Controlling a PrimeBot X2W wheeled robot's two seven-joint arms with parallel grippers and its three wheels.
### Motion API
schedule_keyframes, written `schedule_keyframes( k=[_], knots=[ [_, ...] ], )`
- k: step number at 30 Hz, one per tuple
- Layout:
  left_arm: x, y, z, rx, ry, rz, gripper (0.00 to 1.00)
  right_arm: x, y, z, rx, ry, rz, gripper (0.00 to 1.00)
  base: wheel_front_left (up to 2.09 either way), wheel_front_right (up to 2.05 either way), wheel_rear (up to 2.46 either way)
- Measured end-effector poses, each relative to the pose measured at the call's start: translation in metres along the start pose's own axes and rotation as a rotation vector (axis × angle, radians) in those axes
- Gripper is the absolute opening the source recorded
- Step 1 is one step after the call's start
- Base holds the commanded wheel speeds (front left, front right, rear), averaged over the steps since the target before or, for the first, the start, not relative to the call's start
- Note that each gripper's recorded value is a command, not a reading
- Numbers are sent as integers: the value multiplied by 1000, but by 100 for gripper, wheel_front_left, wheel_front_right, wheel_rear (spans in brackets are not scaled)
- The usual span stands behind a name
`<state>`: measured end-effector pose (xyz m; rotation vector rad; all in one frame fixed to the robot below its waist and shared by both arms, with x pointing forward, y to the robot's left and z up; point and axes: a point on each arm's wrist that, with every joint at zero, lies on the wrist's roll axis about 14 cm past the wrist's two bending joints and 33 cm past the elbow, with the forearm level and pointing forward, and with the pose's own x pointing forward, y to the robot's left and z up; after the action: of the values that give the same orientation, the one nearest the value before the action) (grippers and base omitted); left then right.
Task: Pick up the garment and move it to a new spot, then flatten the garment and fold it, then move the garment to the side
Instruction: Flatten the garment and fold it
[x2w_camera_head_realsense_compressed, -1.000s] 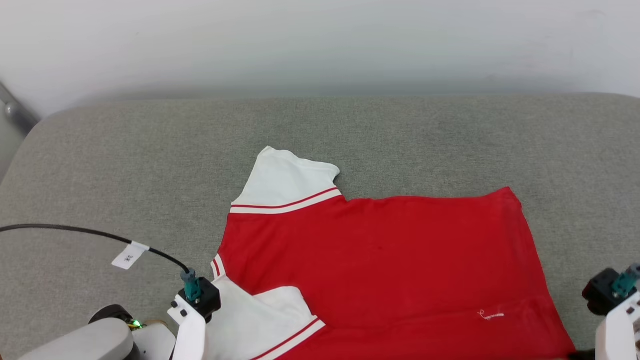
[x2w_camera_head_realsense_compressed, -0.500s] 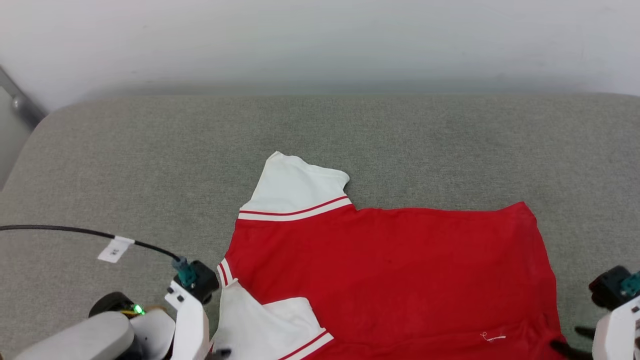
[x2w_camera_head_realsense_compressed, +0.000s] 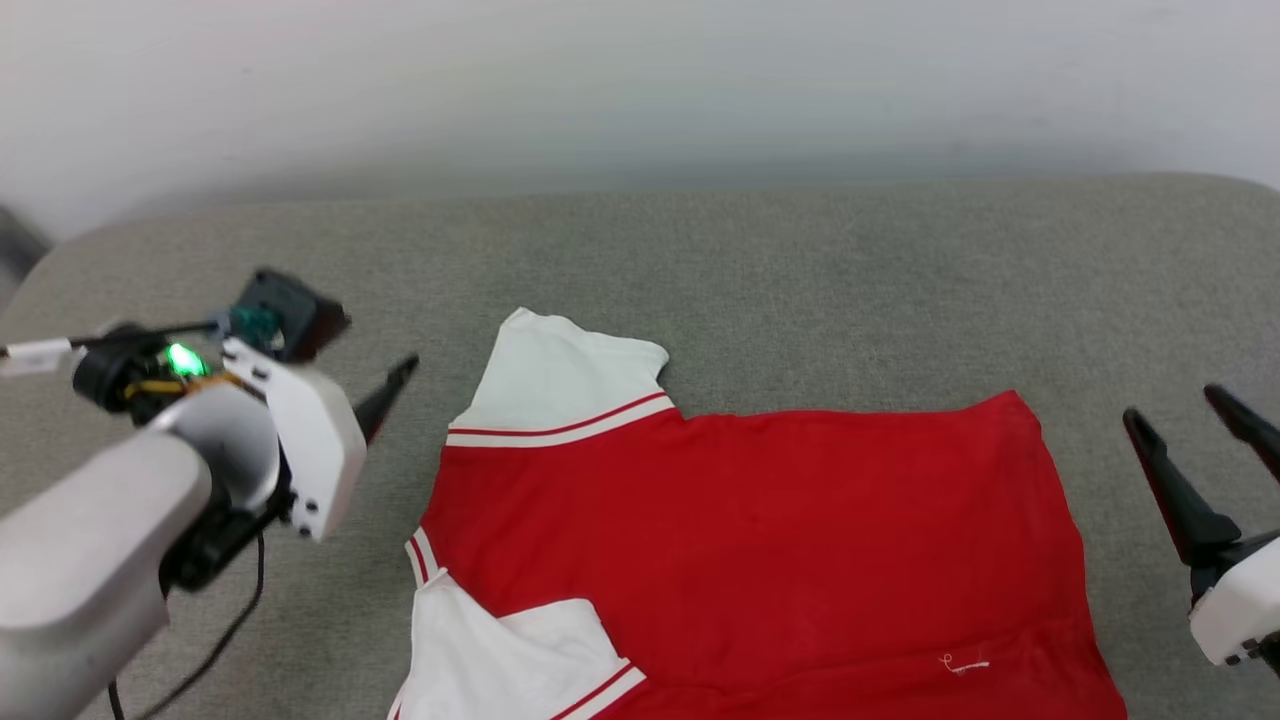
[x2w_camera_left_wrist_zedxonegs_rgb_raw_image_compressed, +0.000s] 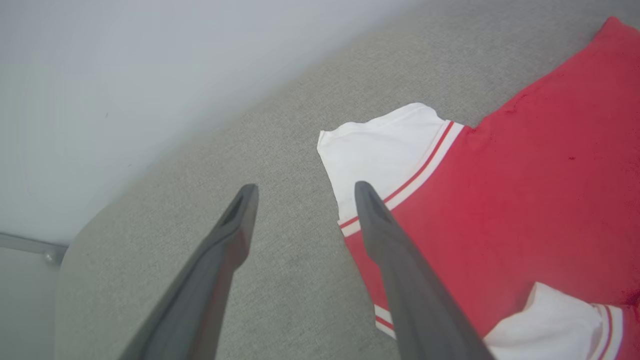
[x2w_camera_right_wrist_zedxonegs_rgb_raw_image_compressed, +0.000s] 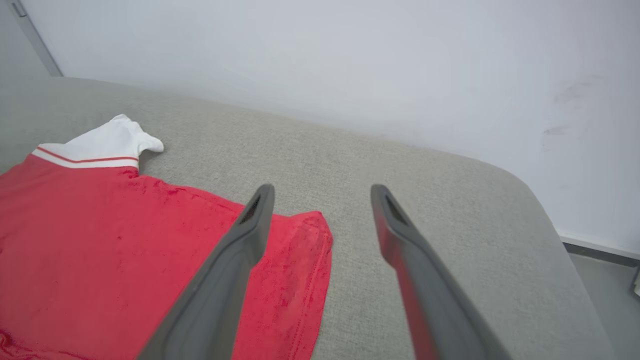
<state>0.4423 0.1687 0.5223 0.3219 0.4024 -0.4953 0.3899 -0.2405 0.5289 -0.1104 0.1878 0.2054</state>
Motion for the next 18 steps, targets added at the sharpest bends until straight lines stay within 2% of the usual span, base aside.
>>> schedule_keyframes(
  k=[4, 10, 13, 18],
  knots=[
    [23, 21, 32, 27, -80, 52, 100, -3, 3, 21, 23, -162, -65, 100, 0, 0, 0],
    [68, 37, 61, 11, -74, 56, 100, -5, 14, 28, 78, -276, -136, 100, 0, 0, 0],
    [94, 39, 62, -10, -9, 26, 100, -3, 15, 24, 107, -299, -170, 100, 0, 0, 0],
    [134, 29, 40, -9, 182, -57, 100, 5, 19, 7, 133, -280, -198, 100, 0, 0, 0]
  ],
)
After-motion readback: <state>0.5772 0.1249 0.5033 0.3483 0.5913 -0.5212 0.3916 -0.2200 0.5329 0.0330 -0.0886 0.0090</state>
